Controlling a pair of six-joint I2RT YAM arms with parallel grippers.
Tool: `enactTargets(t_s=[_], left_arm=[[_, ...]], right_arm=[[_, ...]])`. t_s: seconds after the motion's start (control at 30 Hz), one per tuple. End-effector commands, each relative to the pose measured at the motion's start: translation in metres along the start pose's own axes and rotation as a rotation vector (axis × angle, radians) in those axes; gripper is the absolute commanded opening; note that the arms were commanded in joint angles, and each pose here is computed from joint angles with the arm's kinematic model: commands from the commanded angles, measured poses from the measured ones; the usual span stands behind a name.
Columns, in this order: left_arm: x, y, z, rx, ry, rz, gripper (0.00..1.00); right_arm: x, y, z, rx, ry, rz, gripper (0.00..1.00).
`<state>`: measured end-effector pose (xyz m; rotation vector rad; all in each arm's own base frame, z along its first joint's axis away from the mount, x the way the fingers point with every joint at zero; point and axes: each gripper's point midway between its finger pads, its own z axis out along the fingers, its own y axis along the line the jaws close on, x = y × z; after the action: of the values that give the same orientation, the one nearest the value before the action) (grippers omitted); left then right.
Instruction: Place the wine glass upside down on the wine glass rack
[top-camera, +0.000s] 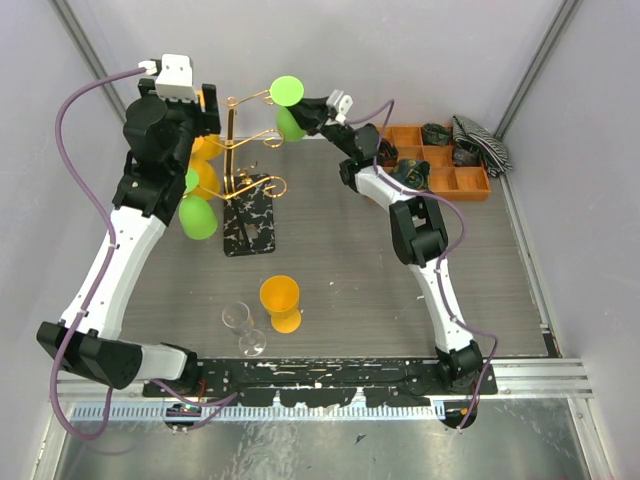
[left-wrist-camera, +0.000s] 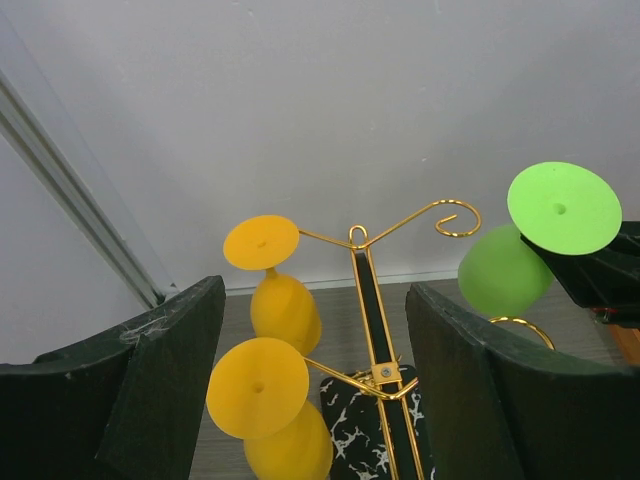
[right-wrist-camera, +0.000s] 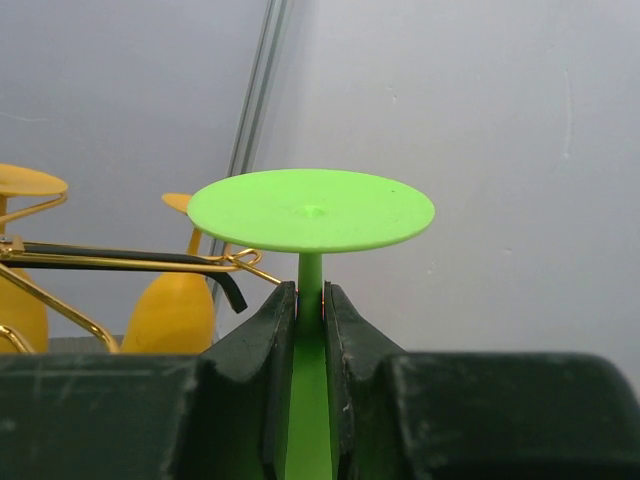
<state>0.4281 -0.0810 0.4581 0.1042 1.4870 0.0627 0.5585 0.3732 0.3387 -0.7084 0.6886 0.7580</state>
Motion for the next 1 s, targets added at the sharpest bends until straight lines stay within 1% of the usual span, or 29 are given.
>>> enactTargets(t_s=[0.0, 0.4, 0.7, 0.97], left_arm=[[0.003, 0.001, 0.003, -0.001, 0.002, -0.011, 0.79], [0.007, 0.005, 0.004, -0.009, 0.013, -0.015, 0.79], [0.011, 0.006, 0.008, -0.004, 0.021, -0.026, 0.79], [0.014, 0.009, 0.008, -0.008, 0.027, -0.032, 0.79]], right_arm=[[-0.009, -0.001, 0.015, -0.007, -0.038, -0.054, 0.01], [0.024, 0.000, 0.015, 0.048, 0.024, -0.036, 0.01], [0.038, -0.006, 0.020, 0.131, 0.044, -0.033, 0.01], [0.042, -0.006, 0.024, 0.186, 0.034, -0.039, 0.01]])
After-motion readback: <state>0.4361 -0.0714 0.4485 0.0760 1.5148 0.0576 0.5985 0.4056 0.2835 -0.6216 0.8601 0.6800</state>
